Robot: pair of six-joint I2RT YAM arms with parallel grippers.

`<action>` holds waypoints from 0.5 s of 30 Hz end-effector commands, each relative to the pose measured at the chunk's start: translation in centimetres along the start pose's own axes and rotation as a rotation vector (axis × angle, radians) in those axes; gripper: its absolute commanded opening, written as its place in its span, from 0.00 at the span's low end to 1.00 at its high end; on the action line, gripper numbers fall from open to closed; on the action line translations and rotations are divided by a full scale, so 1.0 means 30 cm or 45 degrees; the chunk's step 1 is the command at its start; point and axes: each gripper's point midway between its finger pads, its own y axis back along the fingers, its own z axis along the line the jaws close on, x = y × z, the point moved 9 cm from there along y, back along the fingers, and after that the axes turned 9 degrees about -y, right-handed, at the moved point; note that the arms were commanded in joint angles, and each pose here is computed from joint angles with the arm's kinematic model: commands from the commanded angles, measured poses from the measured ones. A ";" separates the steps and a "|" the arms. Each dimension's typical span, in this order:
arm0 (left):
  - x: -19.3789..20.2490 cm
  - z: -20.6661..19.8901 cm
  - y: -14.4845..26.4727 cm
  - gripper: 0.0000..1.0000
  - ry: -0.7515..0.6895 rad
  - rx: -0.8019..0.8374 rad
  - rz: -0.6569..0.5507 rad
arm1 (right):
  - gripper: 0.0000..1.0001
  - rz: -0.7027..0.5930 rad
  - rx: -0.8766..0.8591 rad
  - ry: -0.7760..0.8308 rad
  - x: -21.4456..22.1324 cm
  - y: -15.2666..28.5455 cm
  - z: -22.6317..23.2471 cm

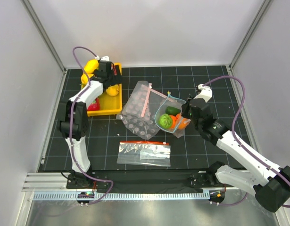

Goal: Place the food in the zip-top bag and seal the zipper
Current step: Pick up the fake fruit from the bin.

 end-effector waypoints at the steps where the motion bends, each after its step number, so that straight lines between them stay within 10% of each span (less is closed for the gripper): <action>1: 0.004 0.004 -0.029 0.95 -0.010 -0.034 0.003 | 0.01 -0.091 -0.068 -0.069 -0.060 0.025 0.034; 15: 0.103 0.022 -0.072 0.80 -0.047 -0.070 0.085 | 0.01 -0.086 -0.064 -0.068 -0.055 0.019 0.033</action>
